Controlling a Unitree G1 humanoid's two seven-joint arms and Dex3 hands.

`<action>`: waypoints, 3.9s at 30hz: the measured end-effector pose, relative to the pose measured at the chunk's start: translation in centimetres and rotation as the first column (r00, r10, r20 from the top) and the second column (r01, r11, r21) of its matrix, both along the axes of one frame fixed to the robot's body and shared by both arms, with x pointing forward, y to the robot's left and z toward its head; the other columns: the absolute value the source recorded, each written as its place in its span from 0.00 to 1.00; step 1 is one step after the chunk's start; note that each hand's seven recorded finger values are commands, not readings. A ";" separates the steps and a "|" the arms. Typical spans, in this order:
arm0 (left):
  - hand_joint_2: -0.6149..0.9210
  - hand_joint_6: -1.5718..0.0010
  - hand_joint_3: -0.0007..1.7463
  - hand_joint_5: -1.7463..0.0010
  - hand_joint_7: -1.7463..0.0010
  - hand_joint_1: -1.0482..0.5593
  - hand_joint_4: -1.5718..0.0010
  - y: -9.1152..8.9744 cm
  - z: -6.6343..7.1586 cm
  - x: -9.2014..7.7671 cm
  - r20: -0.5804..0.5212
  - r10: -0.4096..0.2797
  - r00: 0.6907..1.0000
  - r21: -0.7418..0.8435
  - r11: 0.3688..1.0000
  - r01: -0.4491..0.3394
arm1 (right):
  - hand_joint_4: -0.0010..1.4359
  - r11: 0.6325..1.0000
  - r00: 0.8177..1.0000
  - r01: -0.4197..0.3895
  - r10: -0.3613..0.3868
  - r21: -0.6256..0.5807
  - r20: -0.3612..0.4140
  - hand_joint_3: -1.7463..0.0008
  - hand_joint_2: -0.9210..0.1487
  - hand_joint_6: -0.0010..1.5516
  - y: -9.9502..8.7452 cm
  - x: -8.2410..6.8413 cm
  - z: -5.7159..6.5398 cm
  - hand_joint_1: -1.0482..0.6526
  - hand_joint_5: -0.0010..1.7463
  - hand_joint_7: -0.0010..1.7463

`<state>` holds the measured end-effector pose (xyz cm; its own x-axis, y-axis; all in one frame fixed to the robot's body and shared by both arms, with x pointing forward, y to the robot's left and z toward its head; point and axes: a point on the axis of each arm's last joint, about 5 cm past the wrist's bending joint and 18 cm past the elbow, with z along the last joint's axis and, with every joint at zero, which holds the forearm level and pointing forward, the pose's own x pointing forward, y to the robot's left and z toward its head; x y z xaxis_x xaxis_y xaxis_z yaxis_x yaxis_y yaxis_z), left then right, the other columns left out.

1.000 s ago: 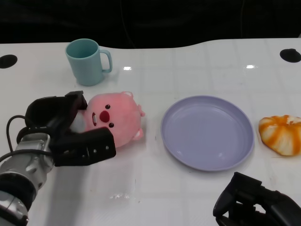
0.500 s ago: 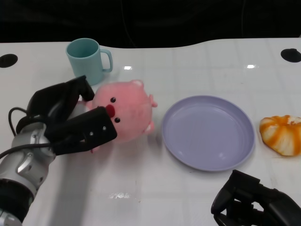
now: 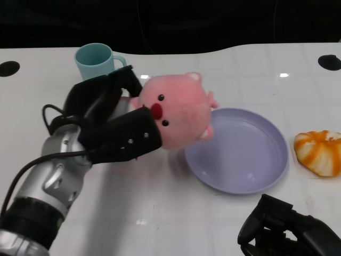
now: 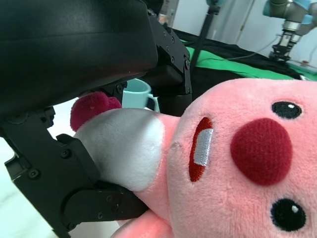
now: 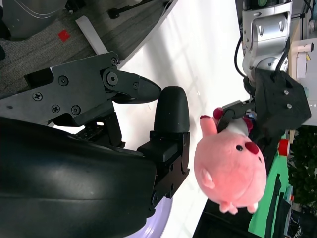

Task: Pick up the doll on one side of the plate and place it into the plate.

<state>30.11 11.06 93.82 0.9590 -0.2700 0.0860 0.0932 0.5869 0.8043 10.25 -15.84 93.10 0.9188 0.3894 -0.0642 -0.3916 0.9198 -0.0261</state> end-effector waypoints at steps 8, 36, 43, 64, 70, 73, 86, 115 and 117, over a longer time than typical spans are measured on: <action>0.68 0.50 0.68 0.00 0.00 0.54 0.39 -4.2 1.6 0.9 -0.006 -0.100 0.995 -0.007 0.995 0.100 | 0.45 1.000 1.000 -0.005 0.005 0.005 -0.004 0.65 0.04 0.28 0.3 -0.1 -0.1 0.49 1.00 0.95; 0.84 0.52 0.29 0.13 0.70 0.50 0.60 -11.7 1.3 0.6 -0.152 -0.302 0.941 0.043 0.949 0.312 | 0.45 1.000 1.000 -0.016 0.016 0.014 -0.003 0.64 0.04 0.27 1.4 -0.4 0.3 0.49 1.00 0.97; 1.00 0.80 0.13 0.66 0.99 0.26 0.93 -11.3 1.8 0.7 -0.199 -0.361 0.911 0.131 0.912 0.389 | 0.44 1.000 1.000 -0.015 0.015 0.012 -0.002 0.63 0.04 0.27 1.3 -0.4 0.3 0.49 1.00 0.97; 1.00 0.92 0.16 0.92 1.00 0.15 1.00 -7.4 5.0 0.6 -0.200 -0.388 0.900 0.279 0.858 0.432 | 0.44 1.000 1.000 -0.013 0.013 0.016 -0.004 0.63 0.05 0.27 0.6 -0.3 0.3 0.49 1.00 0.96; 1.00 0.91 0.13 0.85 0.99 0.16 0.99 -5.1 4.9 -0.2 -0.178 -0.389 0.904 0.154 0.896 0.416 | 0.44 1.000 1.000 -0.012 0.012 0.015 -0.005 0.63 0.05 0.27 0.5 -0.2 0.1 0.49 1.00 0.96; 1.00 0.90 0.14 0.81 0.99 0.17 1.00 -3.9 4.6 -0.9 -0.171 -0.399 0.901 0.091 0.904 0.417 | 0.44 1.000 1.000 -0.011 0.011 0.013 0.000 0.63 0.05 0.27 0.5 -0.2 0.1 0.49 1.00 0.96; 1.00 0.77 0.09 0.47 0.92 0.31 1.00 0.4 2.9 -4.2 -0.144 -0.448 0.883 -0.322 0.864 0.386 | 0.43 1.000 1.000 -0.002 0.002 0.004 -0.010 0.64 0.04 0.27 0.1 -0.2 0.0 0.48 1.00 0.95; 0.67 0.54 0.88 0.06 0.18 0.61 0.51 4.2 0.8 -13.6 -0.415 -0.443 0.795 -0.887 0.392 -0.244 | 0.43 1.000 1.000 -0.015 0.015 -0.010 -0.008 0.67 0.03 0.28 -0.1 -0.1 -0.1 0.47 1.00 0.94; 0.68 0.54 0.88 0.02 0.14 0.61 0.50 4.2 0.6 -14.1 -0.438 -0.433 0.788 -0.882 0.379 -0.281 | 0.43 1.000 1.000 -0.015 0.015 -0.011 -0.008 0.67 0.03 0.28 -0.1 -0.1 -0.1 0.47 1.00 0.94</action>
<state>16.03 15.25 94.38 0.8786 -0.4476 -0.1665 0.3489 0.8396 -0.4162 10.16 -15.96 93.03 0.9123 0.4026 -0.0757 -0.4058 0.9134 -0.0329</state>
